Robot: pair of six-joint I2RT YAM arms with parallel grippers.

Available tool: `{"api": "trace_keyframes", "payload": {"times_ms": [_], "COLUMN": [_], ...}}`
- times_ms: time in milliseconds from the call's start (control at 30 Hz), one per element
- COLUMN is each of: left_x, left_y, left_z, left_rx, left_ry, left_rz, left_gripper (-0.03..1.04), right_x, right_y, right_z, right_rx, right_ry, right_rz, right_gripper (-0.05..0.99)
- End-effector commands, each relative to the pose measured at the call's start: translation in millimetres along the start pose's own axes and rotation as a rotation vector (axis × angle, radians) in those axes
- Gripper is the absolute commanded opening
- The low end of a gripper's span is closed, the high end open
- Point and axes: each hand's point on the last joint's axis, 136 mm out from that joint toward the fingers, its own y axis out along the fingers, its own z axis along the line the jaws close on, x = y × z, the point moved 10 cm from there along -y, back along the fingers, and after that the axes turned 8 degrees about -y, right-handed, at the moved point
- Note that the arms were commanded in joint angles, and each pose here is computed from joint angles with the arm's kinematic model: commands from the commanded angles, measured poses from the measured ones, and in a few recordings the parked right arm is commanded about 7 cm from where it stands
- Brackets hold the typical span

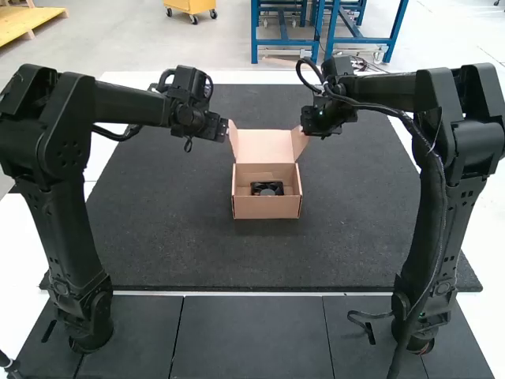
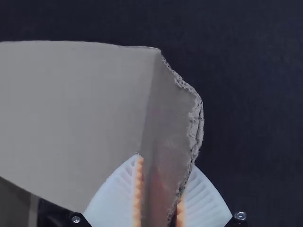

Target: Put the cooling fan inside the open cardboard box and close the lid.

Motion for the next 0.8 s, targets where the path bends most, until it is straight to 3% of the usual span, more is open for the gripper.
{"api": "trace_keyframes", "payload": {"times_ms": [0, 767], "left_x": [12.7, 15.1], "left_y": [-4.4, -14.9], "left_z": [-8.9, -7.9], "left_rx": [-0.017, -0.017], "left_ry": [-0.006, -0.004], "left_rz": [-0.038, -0.026], "left_gripper": [0.96, 0.96], "right_x": [11.8, 3.7], "right_y": [-12.6, -21.3], "right_z": [-4.4, 17.9], "right_rx": [-0.002, 0.028], "right_ry": [0.009, -0.036], "right_rz": [-0.041, -0.024], "right_gripper": [0.13, 0.00]}}
